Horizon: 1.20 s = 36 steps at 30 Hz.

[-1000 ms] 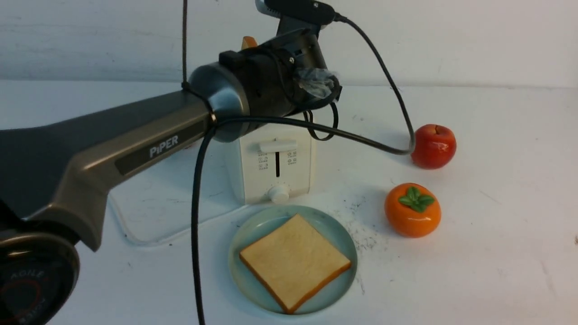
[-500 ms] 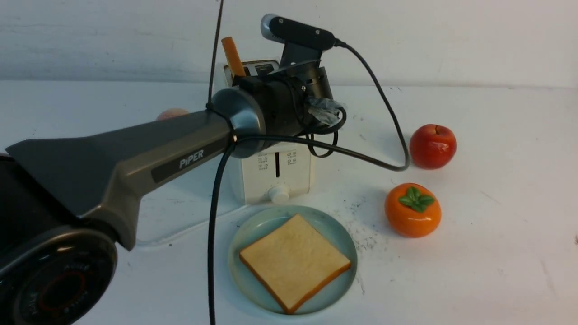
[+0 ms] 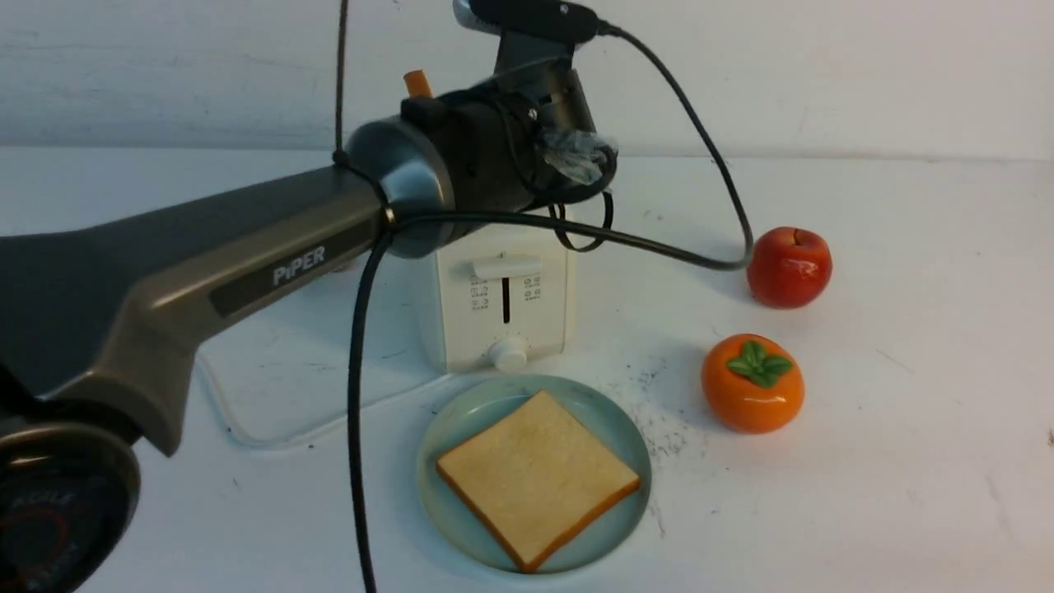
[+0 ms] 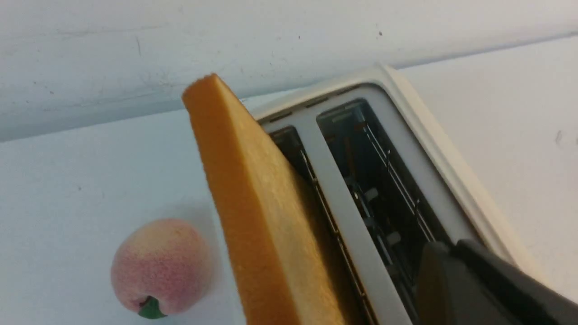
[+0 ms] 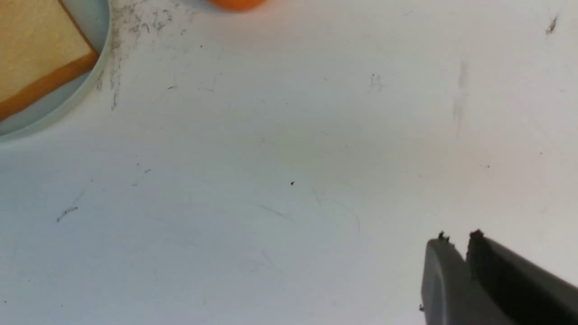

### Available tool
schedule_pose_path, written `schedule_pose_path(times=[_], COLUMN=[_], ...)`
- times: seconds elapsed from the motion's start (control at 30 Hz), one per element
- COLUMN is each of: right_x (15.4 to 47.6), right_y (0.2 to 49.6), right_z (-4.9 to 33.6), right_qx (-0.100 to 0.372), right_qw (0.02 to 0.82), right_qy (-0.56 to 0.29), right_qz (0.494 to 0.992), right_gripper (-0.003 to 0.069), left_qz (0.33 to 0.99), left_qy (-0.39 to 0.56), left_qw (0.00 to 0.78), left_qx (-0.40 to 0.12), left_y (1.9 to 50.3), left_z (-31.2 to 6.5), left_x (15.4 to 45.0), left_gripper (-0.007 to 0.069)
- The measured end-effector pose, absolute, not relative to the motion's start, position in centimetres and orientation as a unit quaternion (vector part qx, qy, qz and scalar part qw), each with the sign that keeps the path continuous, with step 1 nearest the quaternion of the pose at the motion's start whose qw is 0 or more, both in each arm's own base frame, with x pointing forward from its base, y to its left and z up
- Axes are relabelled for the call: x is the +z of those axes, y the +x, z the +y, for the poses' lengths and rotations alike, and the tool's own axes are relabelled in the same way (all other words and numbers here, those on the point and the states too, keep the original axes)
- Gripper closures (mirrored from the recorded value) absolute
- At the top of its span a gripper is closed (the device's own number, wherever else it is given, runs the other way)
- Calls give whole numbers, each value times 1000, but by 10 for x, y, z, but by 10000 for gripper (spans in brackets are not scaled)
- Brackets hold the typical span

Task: Take toasted bread from bread machine on white table place on plate.
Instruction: 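Reach for a toast slice standing in the toaster with the left gripper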

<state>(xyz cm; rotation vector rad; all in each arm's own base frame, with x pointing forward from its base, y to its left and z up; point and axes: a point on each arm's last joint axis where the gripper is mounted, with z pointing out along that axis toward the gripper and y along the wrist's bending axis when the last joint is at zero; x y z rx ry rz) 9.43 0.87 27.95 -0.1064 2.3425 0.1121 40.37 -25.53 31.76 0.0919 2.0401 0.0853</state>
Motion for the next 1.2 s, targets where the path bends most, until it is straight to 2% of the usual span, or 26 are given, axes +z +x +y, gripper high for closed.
schedule_pose_path(times=[0.3,0.5,0.77,0.9,1.13,1.2], right_x=[280,280,280,280,280,280], right_y=[94,94,94,94,94,94], right_z=[9,9,9,10,11,11], right_qx=[44,44,46,55,58,58], right_qw=[387,387,387,388,388,388], right_qy=[-42,-42,-41,-38,-37,-37], right_qz=[920,920,920,919,919,919], right_gripper=[582,580,573,573,568,565], left_qz=[826,837,908,933,926,919], left_qy=[13,-20,-43,-76,-65,-58], left_qw=[563,547,417,345,353,369], left_qx=[4,-7,-9,-71,-115,-125], left_y=[381,366,366,377,385,387], left_z=[-237,-224,-190,-161,-155,-157], left_x=[377,396,382,373,375,378], left_gripper=[639,639,639,639,625,577])
